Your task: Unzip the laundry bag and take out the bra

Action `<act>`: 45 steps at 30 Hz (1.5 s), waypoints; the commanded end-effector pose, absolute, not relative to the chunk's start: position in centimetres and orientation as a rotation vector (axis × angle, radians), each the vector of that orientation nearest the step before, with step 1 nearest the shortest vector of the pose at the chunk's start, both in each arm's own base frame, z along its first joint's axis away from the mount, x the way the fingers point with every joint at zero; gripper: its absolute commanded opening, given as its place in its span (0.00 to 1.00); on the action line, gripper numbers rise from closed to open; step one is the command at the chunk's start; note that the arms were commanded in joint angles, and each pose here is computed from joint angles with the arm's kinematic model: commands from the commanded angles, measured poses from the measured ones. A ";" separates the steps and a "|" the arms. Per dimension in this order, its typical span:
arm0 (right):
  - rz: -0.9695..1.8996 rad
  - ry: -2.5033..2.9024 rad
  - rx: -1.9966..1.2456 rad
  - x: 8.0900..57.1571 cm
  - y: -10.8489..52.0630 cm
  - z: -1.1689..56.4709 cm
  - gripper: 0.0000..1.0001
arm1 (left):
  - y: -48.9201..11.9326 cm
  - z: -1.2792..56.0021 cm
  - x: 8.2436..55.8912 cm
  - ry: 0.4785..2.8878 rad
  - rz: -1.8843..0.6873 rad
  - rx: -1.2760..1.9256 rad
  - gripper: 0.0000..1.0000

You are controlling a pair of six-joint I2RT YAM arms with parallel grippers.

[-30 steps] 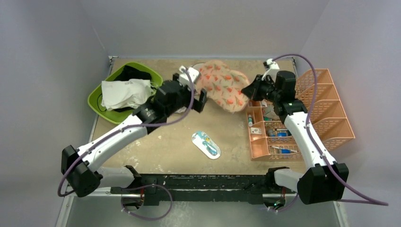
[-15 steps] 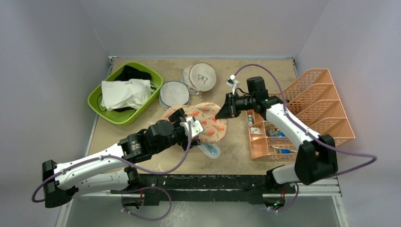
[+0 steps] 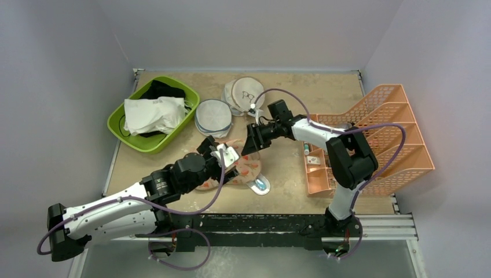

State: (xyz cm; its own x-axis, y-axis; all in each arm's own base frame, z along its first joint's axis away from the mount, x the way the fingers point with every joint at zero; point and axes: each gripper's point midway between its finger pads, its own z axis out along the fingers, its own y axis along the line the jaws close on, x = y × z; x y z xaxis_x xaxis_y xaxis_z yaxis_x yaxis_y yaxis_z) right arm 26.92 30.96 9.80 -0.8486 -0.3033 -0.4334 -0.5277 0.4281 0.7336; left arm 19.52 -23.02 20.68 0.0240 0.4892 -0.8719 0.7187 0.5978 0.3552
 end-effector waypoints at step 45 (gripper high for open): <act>0.722 2.451 -0.157 27.8 25.3 2.6 1.00 | -21.8 25.7 25.6 1.714 -0.326 0.555 0.94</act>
State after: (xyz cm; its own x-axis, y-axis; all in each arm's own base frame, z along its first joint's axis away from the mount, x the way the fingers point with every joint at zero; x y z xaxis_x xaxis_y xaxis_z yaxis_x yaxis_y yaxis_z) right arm 20.88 29.49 3.82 -0.8742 -0.1129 -0.4723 -0.3864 0.7506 0.5359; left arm 25.00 -21.47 23.22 -0.1838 0.2285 -0.9560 0.5388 0.8369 0.0964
